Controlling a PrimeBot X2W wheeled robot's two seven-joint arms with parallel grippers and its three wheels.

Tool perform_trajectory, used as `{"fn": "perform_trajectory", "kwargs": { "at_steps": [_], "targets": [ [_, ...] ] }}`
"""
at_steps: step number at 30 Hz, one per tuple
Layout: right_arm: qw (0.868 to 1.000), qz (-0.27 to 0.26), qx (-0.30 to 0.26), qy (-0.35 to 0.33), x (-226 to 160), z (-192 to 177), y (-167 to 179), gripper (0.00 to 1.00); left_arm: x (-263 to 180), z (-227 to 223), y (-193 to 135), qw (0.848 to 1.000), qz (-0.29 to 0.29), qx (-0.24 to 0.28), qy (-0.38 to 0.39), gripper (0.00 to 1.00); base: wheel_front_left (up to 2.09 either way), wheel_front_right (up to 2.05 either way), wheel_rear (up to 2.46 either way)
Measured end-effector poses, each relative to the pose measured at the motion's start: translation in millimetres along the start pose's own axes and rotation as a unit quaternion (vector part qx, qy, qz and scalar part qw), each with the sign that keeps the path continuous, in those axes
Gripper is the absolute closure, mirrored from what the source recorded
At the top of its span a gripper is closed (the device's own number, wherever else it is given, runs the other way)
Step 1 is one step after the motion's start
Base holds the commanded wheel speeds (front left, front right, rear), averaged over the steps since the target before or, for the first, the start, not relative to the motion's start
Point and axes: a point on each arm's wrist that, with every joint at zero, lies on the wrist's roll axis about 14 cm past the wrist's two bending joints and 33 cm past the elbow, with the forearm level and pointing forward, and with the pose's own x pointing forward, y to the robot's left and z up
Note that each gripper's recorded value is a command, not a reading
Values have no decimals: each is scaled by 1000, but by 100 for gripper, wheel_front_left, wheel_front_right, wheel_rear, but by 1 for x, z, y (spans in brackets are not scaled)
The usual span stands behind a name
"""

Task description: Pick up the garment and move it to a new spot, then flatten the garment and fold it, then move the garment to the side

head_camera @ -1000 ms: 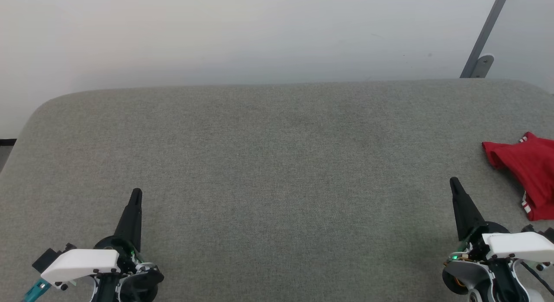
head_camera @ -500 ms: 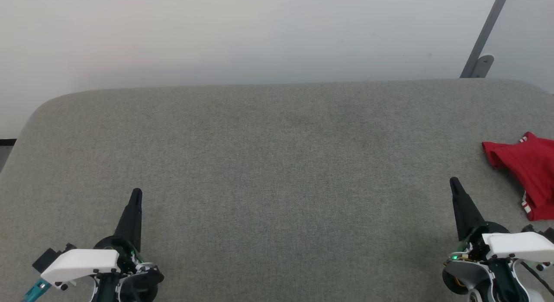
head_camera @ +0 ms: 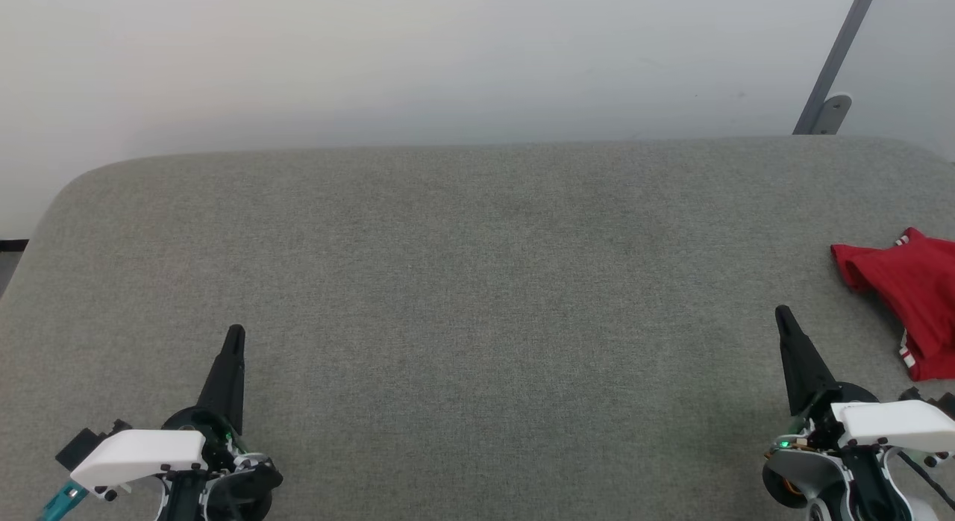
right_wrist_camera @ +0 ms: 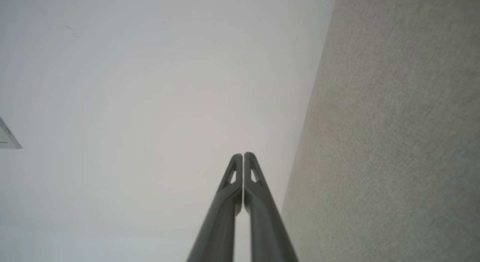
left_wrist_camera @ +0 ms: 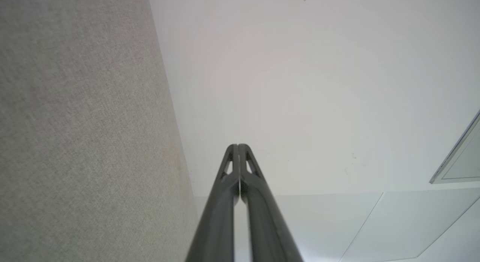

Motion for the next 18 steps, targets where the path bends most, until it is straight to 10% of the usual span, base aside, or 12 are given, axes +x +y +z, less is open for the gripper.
{"fn": "perform_trajectory", "kwargs": {
  "at_steps": [18],
  "targets": [
    [1000,0,0,0,0,0,0,100,0,0,0,1000,0,0,0,100,0,0,0]
  ]
}}
